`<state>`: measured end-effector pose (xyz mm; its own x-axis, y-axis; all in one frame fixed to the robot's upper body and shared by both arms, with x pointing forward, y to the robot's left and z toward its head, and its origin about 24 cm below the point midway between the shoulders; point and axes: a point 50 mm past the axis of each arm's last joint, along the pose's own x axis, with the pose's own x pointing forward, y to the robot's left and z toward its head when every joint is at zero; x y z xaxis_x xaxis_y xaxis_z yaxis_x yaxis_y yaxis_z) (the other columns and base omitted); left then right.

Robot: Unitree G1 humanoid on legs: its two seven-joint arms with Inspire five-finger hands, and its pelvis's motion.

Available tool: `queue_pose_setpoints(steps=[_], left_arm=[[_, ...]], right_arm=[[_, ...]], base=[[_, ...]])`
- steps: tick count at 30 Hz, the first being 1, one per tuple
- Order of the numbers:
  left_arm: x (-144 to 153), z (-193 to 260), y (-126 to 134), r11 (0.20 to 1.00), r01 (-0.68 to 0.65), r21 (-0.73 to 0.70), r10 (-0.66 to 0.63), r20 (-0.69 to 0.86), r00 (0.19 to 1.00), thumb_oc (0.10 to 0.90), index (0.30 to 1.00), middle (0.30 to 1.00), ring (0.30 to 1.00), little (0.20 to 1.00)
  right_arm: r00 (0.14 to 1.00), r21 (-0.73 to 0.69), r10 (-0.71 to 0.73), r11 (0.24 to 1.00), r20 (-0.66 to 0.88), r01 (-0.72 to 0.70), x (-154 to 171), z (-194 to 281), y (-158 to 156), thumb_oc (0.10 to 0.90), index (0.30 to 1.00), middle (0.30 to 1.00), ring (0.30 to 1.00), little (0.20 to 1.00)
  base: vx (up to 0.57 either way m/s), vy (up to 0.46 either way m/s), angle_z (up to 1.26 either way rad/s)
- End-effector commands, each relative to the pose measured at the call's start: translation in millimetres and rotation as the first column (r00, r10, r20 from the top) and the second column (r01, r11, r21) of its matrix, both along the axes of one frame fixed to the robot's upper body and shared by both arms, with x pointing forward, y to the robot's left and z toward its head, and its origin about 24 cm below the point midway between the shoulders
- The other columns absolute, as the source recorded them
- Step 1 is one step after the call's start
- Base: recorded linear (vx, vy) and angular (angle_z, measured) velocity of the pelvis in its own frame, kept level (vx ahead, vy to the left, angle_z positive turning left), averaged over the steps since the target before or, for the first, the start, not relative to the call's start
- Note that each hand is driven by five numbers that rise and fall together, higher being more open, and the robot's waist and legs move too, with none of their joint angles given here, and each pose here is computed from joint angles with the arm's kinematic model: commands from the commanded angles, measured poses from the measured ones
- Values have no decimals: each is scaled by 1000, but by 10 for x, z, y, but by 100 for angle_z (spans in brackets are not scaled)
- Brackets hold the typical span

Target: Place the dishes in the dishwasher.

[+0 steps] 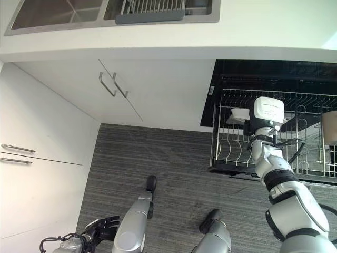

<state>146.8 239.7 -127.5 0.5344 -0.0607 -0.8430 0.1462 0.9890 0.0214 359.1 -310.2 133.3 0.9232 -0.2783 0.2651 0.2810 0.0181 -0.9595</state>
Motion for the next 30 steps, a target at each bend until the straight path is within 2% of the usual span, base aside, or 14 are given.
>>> queue_pose_setpoints(steps=[1, 2, 4, 9, 14, 24, 30], left_arm=[[-10, 71, 238, 998, 2, 56, -2, 5, 1000, 800, 900, 900, 900, 900], [-3, 72, 239, 998, 0, 56, 0, 7, 1000, 800, 900, 900, 900, 900], [24, 74, 230, 998, -4, 56, 3, 14, 1000, 800, 900, 900, 900, 900], [99, 114, 271, 998, -16, 68, 14, 25, 1000, 800, 900, 900, 900, 900], [82, 133, 321, 997, -14, 80, 13, 12, 1000, 800, 900, 900, 900, 900], [9, 120, 390, 995, -33, 95, 34, -9, 999, 800, 900, 900, 900, 900], [-63, 88, 416, 993, -57, 100, 60, -37, 997, 800, 900, 900, 900, 900]], right_arm=[[987, 15, -5, 1000, 158, 3, 146, 551, 14, 400, 300, 300, 300, 300], [989, 24, -5, 1000, 150, 1, 149, 534, 19, 488, 432, 432, 432, 432], [993, 46, -1, 999, 119, -4, 159, 478, 39, 800, 900, 900, 900, 900], [1000, 89, 27, 996, 9, -28, 152, 328, 42, 800, 900, 900, 900, 900], [999, 131, 44, 991, -25, -40, 114, 278, 14, 800, 900, 900, 900, 900], [998, 228, 61, 972, -28, -53, 57, 273, -46, 800, 900, 900, 900, 900], [991, 263, 131, 957, -13, -123, 26, 280, 13, 800, 900, 900, 900, 900]], base=[[-37, 19, 2], [-42, 17, -1], [-44, 7, 0], [-57, -15, 0], [-37, -17, -3], [-39, -2, -5], [-17, 8, -6]])
